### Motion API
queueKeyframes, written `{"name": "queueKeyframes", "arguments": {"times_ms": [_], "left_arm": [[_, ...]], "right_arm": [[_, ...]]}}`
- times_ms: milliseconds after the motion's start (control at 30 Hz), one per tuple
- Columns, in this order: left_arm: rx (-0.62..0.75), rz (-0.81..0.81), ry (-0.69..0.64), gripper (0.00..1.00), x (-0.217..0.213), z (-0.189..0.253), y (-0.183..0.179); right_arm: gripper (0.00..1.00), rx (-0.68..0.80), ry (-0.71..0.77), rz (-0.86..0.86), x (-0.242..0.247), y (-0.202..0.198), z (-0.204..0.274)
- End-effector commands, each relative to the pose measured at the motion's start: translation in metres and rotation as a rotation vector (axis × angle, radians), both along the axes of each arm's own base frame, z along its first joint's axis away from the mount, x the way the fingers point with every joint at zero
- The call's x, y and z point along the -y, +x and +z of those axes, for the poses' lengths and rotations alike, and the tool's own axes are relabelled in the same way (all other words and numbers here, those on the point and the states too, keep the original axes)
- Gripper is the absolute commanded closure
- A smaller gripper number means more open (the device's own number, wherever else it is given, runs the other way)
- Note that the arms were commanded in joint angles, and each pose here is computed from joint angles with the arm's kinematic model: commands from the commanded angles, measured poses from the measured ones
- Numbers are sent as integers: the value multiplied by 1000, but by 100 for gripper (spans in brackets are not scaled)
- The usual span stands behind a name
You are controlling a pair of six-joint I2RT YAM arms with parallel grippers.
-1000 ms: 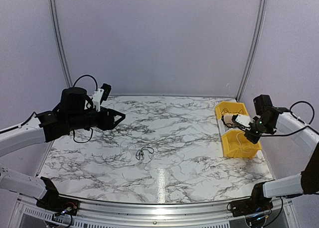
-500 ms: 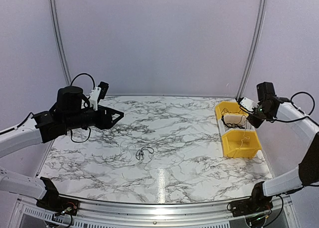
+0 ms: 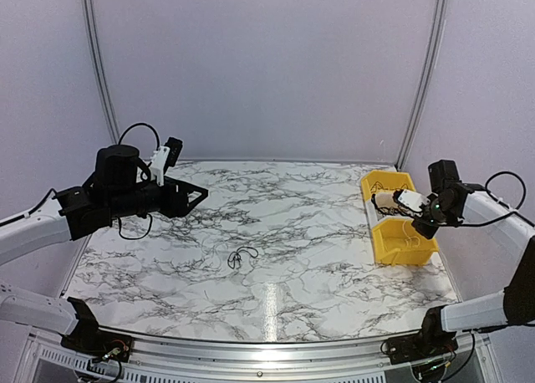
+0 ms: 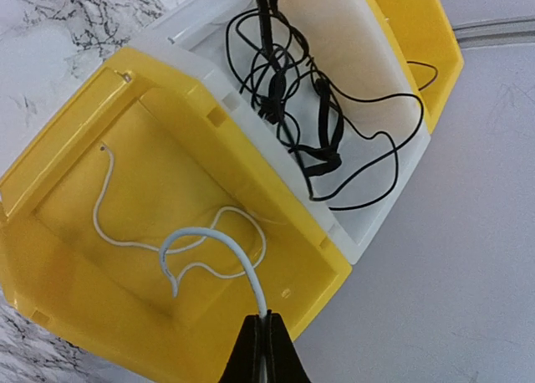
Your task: Untangle the cables
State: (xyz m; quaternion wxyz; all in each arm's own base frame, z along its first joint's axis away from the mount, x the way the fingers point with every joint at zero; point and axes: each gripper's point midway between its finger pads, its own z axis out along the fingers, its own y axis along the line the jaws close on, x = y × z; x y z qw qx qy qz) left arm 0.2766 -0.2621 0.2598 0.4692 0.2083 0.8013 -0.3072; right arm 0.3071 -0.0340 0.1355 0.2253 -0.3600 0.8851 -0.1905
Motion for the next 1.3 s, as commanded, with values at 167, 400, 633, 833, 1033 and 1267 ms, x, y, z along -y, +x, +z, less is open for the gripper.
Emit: {"name": "queueKeyframes", "arguments": {"times_ms": [167, 400, 633, 833, 1033, 1267], "left_arm": [[-2, -17, 0, 44, 0, -1, -4], [-13, -15, -1, 44, 1, -3, -5], [-115, 15, -19, 44, 6, -24, -3], [-333, 60, -3, 44, 7, -96, -11], [-415, 149, 44, 43, -7, -155, -13], [-403, 202, 114, 43, -11, -184, 1]], "right_arm": [[70, -172, 69, 38, -11, -22, -27], [54, -99, 187, 70, -34, -16, 42], [52, 2, 409, 202, -88, -7, 85], [56, 54, 553, 435, -196, 0, 85], [63, -82, 651, 622, -277, 0, 57], [65, -128, 528, 787, -361, 3, 7]]}}
